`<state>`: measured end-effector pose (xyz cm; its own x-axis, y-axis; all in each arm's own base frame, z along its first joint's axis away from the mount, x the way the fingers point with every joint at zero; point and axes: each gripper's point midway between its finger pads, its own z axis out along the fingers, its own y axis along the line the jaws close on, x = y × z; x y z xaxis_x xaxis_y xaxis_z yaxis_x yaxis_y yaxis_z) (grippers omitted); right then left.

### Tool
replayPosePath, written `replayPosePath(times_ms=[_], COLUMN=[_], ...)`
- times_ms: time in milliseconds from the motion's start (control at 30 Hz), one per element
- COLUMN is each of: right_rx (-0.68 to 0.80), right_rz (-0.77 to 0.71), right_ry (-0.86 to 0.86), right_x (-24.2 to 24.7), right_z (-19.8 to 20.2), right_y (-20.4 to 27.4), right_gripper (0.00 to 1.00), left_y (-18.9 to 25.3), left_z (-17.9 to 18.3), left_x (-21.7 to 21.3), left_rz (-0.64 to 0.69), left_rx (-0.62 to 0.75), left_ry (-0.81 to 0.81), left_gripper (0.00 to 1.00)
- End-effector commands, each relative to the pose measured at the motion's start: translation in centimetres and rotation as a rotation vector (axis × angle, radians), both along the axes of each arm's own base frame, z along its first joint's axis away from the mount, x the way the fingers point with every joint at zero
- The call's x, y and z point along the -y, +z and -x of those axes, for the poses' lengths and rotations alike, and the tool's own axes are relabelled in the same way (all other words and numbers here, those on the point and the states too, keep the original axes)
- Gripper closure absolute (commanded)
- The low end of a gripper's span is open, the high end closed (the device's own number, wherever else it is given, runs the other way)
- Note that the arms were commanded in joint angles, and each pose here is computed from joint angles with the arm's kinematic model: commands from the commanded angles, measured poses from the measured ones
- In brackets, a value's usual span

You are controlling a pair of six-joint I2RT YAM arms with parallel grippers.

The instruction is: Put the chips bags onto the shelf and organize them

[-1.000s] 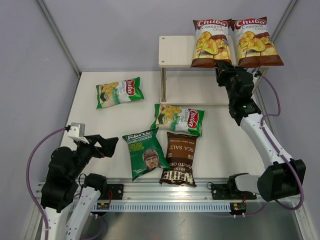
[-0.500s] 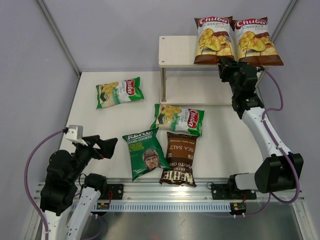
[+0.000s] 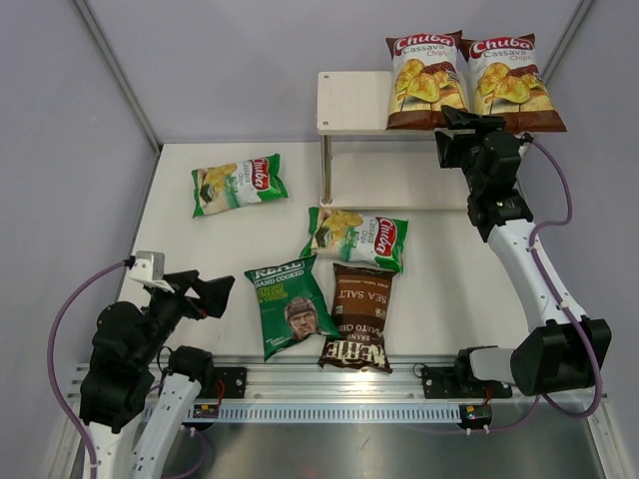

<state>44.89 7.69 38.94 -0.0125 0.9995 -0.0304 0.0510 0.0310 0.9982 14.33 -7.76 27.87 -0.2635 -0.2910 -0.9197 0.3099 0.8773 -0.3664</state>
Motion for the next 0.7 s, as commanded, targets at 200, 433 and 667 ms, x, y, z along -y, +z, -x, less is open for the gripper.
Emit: replayPosePath(times_ms=[200,433,667], right_rx=[0.055,0.035,0.006], right_rz=[0.060,0.152,0.465], right_ry=[0.093,0.142,0.361], right_x=[-1.1,-1.3,-3.3], right_z=[3.0,7.9,13.9], right_y=[2.0,-0.4,-7.3], right_gripper=[0.10,0.00,0.00], left_y=[1.1,-0.1,-3.1], left_z=[-0.2,-1.6,-4.0], left_x=[0.4,0.3,3.5], left_rz=[0.013,0.001,0.076], left_rx=[0.043,-0.041,-0.250], left_ry=[-0.017,0.012,-0.093], left_gripper=[0.01,0.01,0.01])
